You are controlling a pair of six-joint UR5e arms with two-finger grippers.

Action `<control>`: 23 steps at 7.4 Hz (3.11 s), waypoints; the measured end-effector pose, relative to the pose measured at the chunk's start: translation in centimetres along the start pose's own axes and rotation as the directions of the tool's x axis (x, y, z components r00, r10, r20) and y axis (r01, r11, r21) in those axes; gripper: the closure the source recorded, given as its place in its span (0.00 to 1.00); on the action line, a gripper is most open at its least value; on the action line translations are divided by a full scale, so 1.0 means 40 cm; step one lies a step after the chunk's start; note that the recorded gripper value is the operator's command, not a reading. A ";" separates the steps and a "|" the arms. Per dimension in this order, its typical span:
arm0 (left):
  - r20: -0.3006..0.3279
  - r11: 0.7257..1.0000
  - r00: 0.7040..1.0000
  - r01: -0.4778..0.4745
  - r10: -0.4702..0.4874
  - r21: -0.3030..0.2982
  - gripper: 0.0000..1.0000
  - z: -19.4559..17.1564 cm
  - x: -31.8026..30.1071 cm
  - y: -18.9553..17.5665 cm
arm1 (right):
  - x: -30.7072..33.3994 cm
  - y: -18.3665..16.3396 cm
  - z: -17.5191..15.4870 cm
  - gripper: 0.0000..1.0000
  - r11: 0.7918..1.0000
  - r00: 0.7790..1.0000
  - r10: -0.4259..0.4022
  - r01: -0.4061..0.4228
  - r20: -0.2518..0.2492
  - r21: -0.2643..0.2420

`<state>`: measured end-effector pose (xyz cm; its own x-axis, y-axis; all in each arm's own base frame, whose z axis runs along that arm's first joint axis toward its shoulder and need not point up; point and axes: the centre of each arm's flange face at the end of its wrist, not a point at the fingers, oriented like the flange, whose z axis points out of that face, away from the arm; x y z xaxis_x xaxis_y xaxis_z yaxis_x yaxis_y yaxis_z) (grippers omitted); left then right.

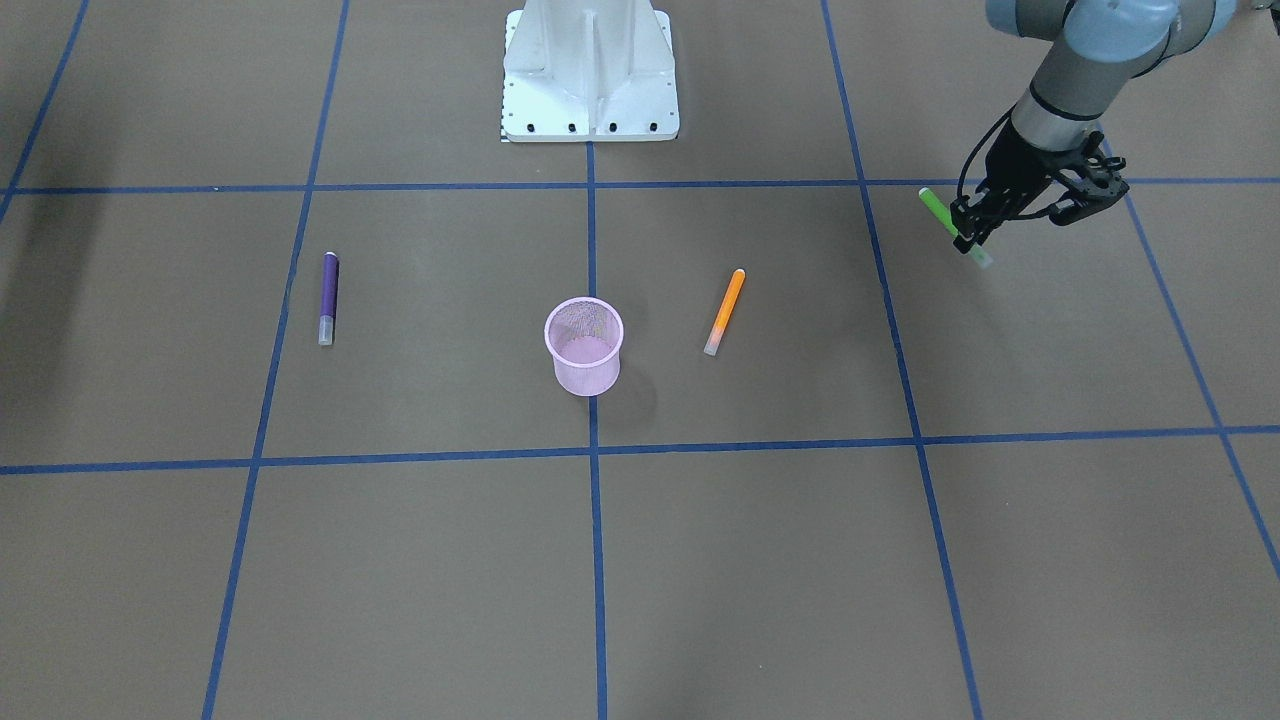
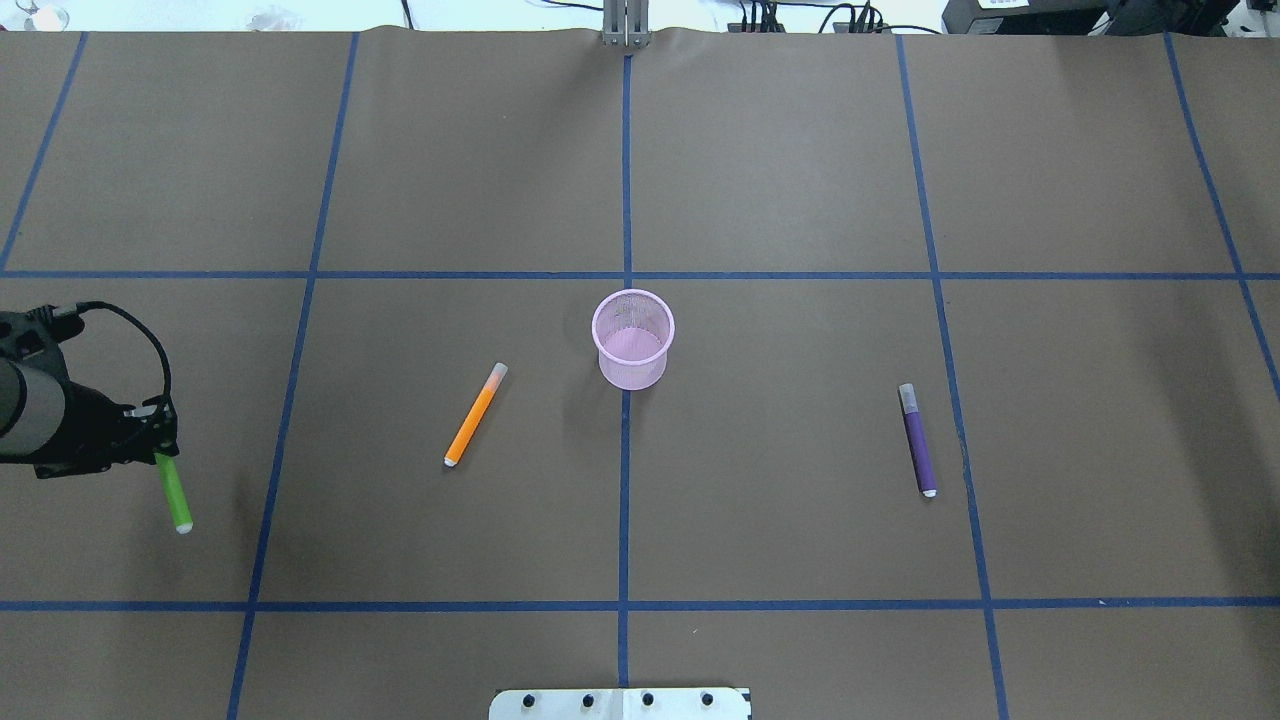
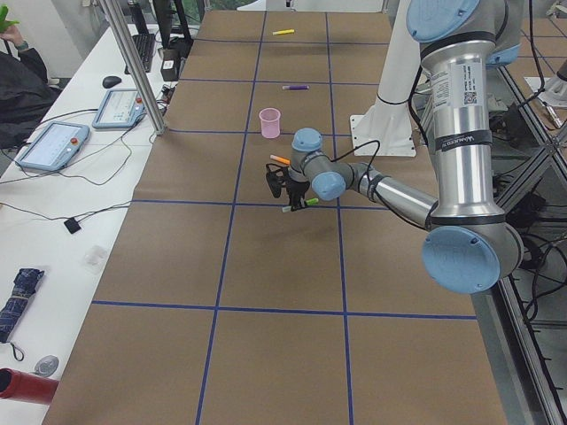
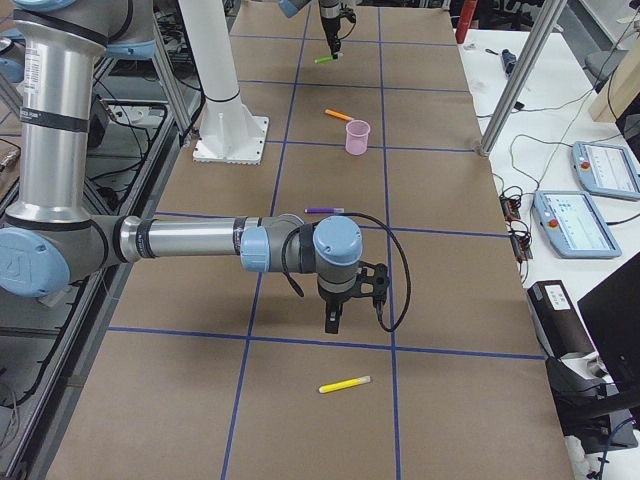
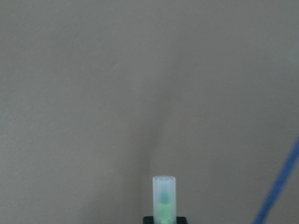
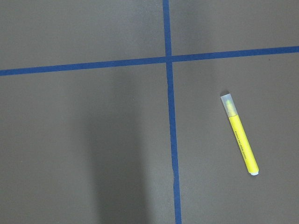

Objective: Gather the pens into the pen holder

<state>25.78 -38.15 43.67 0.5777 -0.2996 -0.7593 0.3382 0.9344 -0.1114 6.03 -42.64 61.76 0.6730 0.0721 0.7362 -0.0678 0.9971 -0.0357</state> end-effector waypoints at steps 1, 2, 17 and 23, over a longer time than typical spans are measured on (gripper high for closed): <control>-0.052 0.991 0.991 -0.121 0.125 0.064 1.00 -0.057 0.054 -0.047 | 0.005 -0.004 0.005 0.00 1.000 1.000 0.004 -0.004 0.000 -0.004; -0.077 0.961 0.965 -0.236 0.249 0.145 1.00 -0.100 0.117 -0.087 | 0.011 -0.011 0.012 0.00 1.000 1.000 0.009 -0.009 0.000 -0.008; -0.132 0.607 0.785 -0.347 0.605 0.715 1.00 -0.127 0.788 -0.055 | 0.278 -0.142 0.256 0.01 0.975 0.973 -0.221 0.222 -0.060 0.007; -0.120 0.610 0.790 -0.357 0.601 0.707 1.00 -0.099 0.813 -0.065 | 0.282 -0.155 0.374 0.02 0.954 0.949 -0.301 0.300 -0.091 -0.028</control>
<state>40.75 -49.57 16.74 0.5705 0.3484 -0.7438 0.5254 0.5413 0.6565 3.04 -48.37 80.39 0.7260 -0.2294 0.6483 0.1577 0.9731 0.1677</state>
